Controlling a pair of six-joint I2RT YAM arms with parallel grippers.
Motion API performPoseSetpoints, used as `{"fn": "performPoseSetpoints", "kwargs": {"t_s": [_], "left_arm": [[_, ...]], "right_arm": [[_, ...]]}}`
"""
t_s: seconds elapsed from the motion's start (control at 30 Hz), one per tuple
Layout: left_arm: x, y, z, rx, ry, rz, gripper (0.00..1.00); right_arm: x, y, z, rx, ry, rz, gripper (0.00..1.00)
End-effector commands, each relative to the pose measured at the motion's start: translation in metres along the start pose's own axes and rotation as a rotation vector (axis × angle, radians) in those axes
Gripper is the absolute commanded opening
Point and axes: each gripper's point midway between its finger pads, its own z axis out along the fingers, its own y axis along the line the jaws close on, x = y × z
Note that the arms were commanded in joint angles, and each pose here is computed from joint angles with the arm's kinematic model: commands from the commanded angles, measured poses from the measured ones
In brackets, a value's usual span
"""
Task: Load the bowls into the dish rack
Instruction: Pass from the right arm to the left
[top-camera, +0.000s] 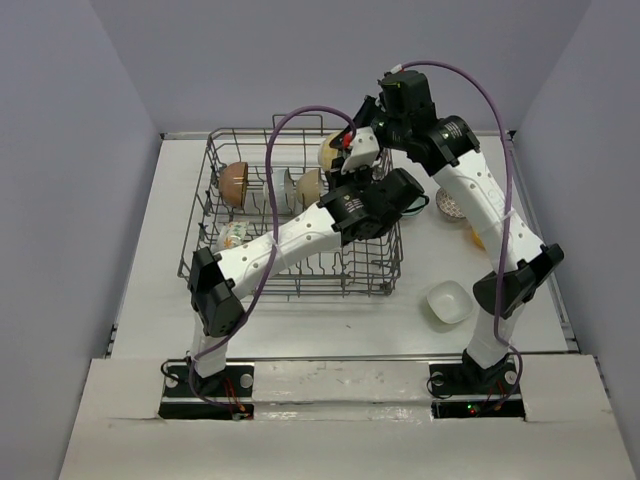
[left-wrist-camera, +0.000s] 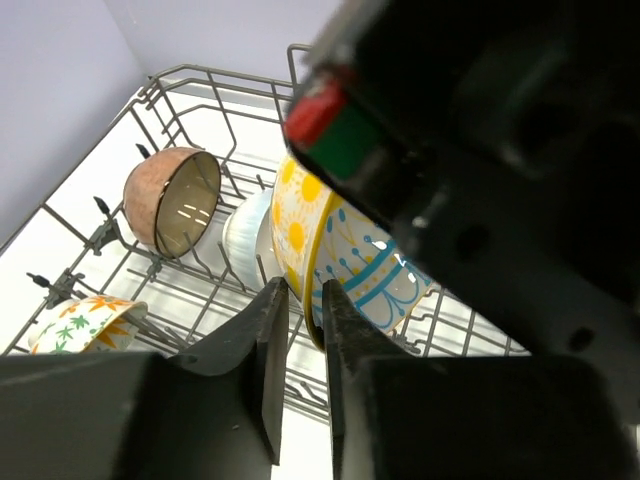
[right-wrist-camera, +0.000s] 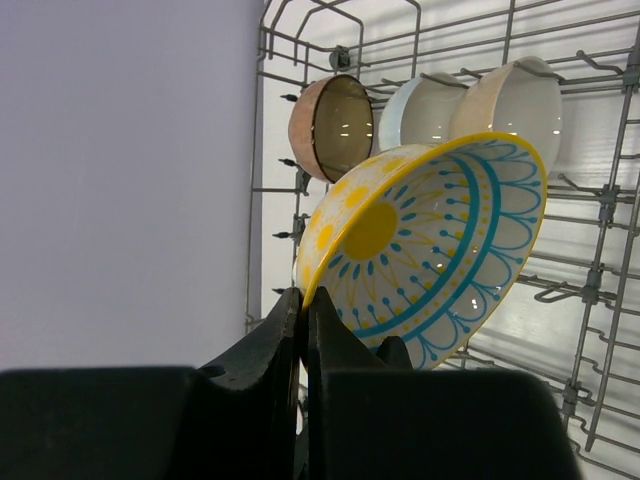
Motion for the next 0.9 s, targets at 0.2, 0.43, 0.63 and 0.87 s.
{"fn": "performPoseSetpoints", "kwargs": {"t_s": [0.2,0.43,0.63,0.87], "left_arm": [[-0.028,0.044,0.008,-0.155,-0.104,-0.012,0.00],[-0.030,0.056,0.006,-0.164,-0.113,-0.024,0.00],[-0.035,0.064,0.002,-0.168,-0.134,-0.028,0.00],[-0.038,0.072,-0.002,-0.154,-0.119,-0.024,0.00]], "right_arm": [[-0.009,0.036,-0.061,-0.146,-0.074,-0.059,0.01],[-0.006,0.028,-0.061,-0.131,-0.077,-0.067,0.01],[-0.002,0.022,-0.055,-0.117,-0.065,-0.077,0.01],[0.003,0.018,-0.053,-0.115,-0.048,-0.096,0.05]]}}
